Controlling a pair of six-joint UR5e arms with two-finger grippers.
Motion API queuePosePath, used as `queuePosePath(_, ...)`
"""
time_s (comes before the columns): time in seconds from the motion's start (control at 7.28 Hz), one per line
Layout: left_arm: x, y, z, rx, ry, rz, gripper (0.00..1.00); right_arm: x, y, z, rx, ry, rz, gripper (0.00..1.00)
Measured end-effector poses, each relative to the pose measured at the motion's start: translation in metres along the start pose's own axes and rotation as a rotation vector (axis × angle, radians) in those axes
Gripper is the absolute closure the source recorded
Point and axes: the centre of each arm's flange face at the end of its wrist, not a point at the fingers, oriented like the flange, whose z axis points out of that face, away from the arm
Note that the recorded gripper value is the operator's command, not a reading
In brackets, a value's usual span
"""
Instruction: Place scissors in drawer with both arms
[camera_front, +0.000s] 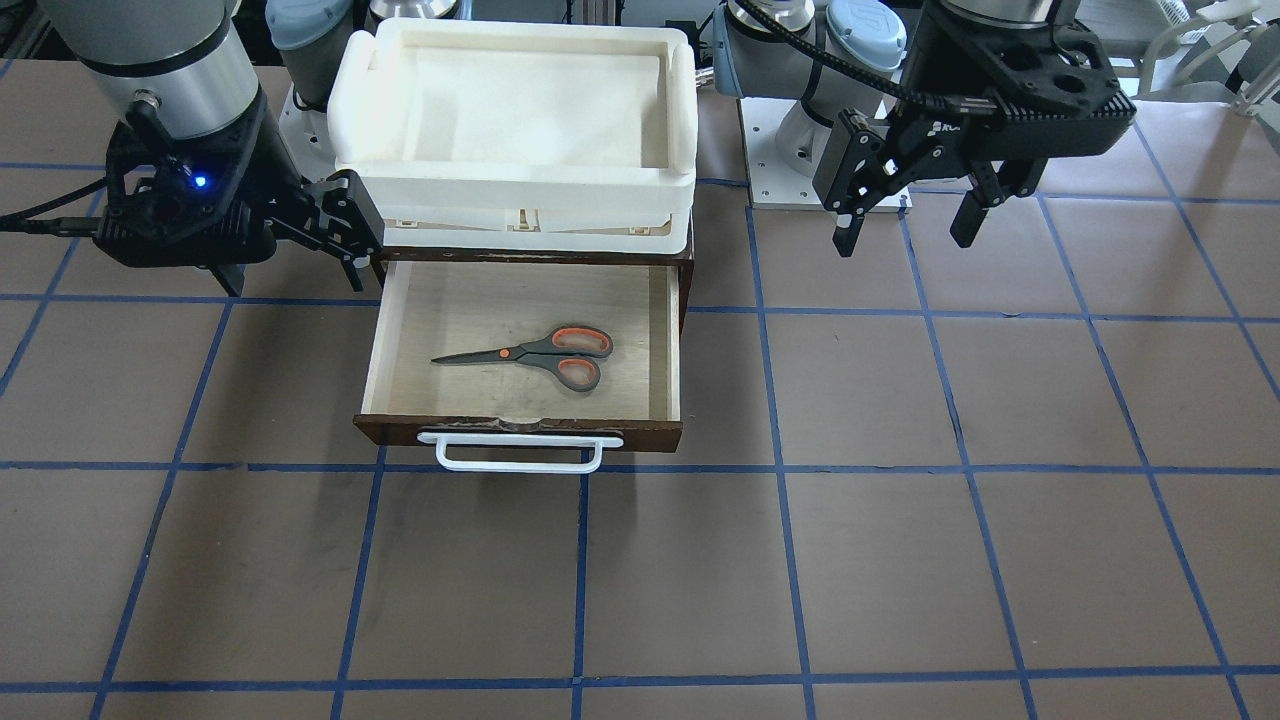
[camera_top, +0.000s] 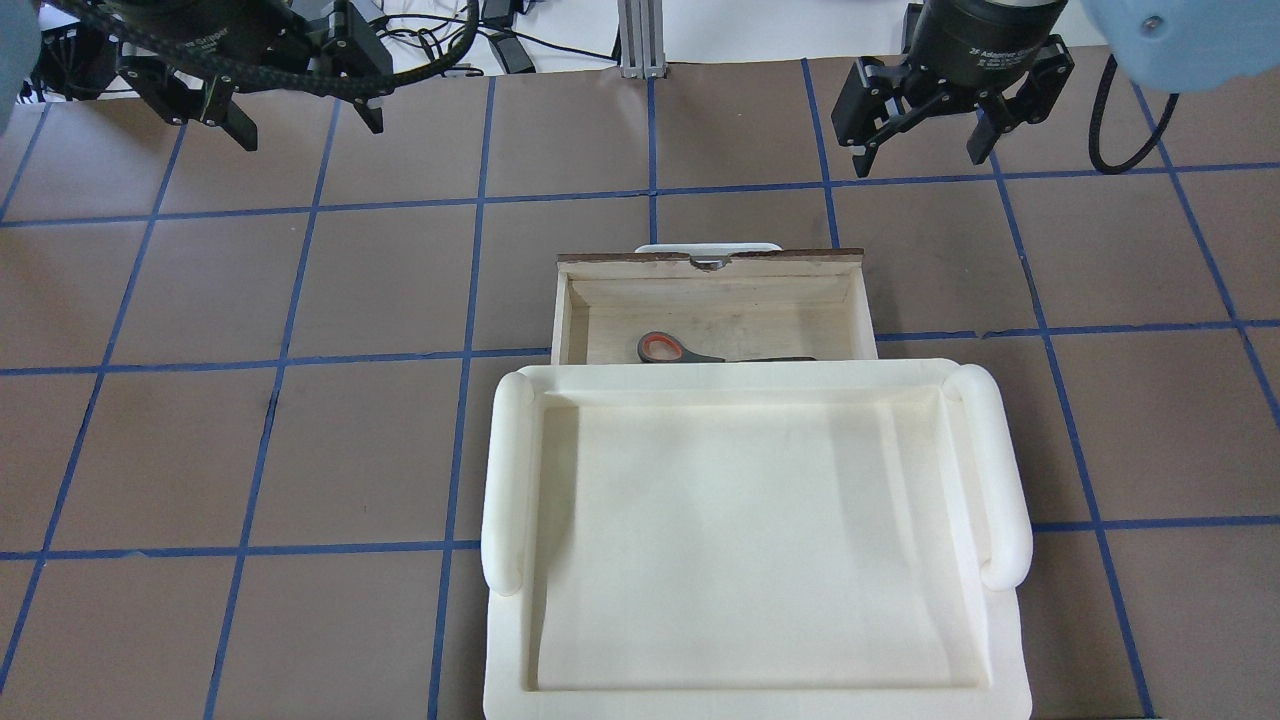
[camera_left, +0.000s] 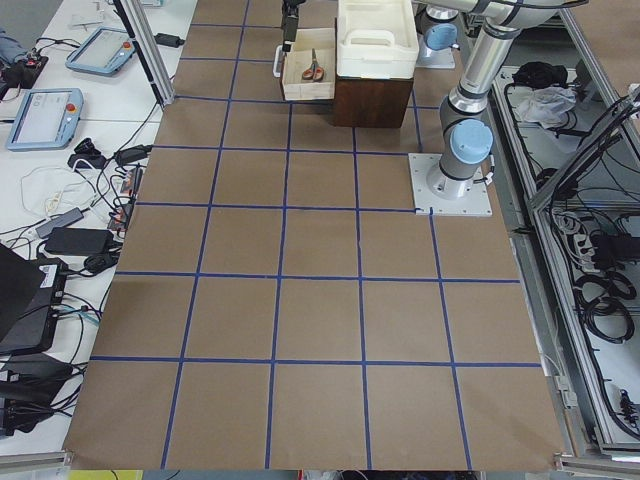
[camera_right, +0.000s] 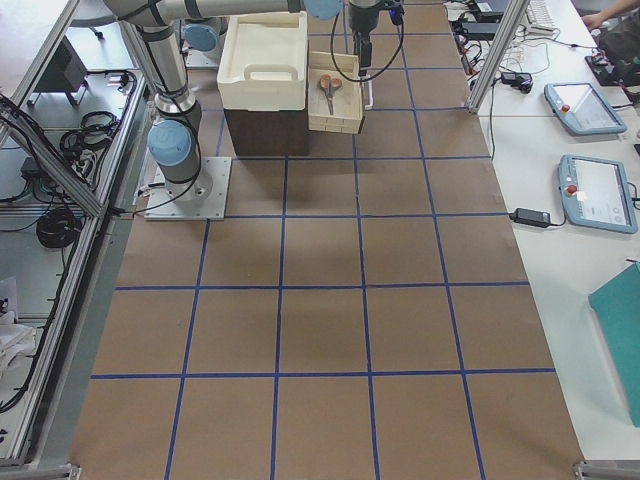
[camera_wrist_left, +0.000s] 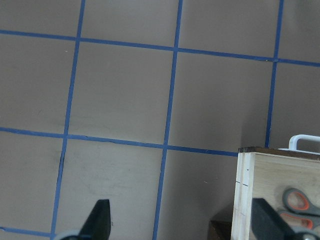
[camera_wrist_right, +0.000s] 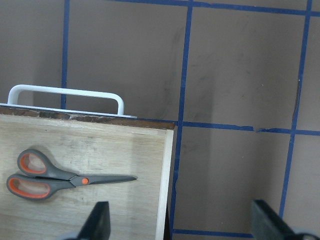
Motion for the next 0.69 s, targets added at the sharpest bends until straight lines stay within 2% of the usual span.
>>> queuePosePath(0.27,0.000,0.003,0.010,-0.069,0.005,-0.019,0.00,0.000,0.000,0.000,-0.002,0.001,0.000,0.00)
queuePosePath(0.69,0.001,0.012,0.022,-0.133,0.006,0.045,0.00,0.000,0.000,0.001,-0.004,0.001,0.000,0.00)
